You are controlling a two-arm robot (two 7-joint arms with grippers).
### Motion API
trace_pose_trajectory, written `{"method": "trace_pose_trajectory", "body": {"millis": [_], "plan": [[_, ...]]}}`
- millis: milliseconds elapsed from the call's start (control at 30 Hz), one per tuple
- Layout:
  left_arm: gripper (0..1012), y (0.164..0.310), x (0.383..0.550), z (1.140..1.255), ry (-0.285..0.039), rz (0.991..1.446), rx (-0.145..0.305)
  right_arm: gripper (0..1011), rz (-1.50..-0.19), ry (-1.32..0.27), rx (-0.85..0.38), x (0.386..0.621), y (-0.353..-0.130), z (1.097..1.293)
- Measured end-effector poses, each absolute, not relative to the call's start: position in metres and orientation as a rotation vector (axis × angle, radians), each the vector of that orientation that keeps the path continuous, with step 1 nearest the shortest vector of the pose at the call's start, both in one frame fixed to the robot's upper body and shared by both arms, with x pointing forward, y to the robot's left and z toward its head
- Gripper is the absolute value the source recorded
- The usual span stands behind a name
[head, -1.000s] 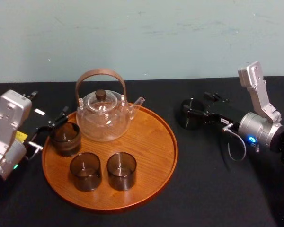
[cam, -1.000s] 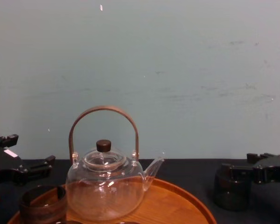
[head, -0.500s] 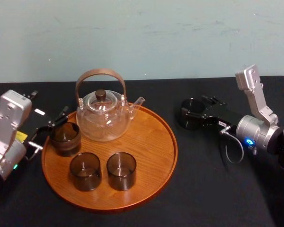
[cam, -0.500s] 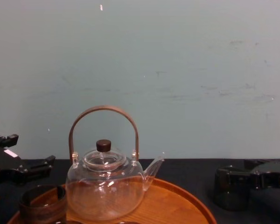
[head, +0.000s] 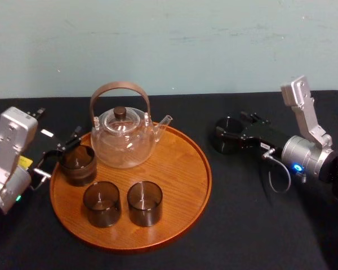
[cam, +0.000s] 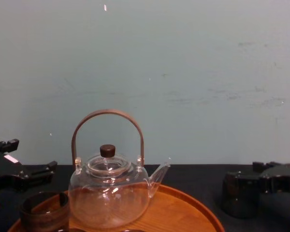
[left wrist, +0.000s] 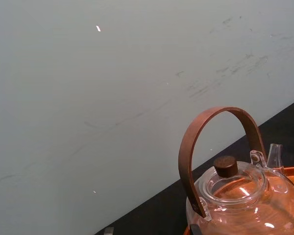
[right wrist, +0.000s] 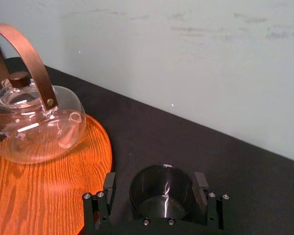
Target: Pick up the glass from the table and place it on the tray.
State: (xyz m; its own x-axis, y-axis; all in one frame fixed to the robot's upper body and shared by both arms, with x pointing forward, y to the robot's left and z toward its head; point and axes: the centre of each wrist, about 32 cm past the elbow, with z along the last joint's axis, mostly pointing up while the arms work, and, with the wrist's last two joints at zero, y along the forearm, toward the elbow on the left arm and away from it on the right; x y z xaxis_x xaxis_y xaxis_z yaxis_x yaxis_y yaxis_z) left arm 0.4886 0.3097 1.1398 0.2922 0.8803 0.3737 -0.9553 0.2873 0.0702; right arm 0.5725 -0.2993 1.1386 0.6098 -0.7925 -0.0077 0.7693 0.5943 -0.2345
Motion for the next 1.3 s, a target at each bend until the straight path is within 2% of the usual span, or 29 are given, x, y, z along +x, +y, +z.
{"method": "trace_pose_trajectory", "body": {"millis": [267, 867, 1300], "plan": [[1001, 0.31, 0.489, 1.14, -0.285, 1.248, 0.305, 1002, -0.931, 0.087, -0.213, 0.566, -0.305, 1.148], [1001, 0.31, 0.489, 1.14, -0.285, 1.248, 0.305, 1002, -0.956, 0.124, -0.21, 0.564, -0.312, 1.137], [1001, 0.31, 0.489, 1.14, -0.285, 1.248, 0.305, 1002, -0.936, 0.132, -0.217, 0.567, -0.308, 1.132]]}}
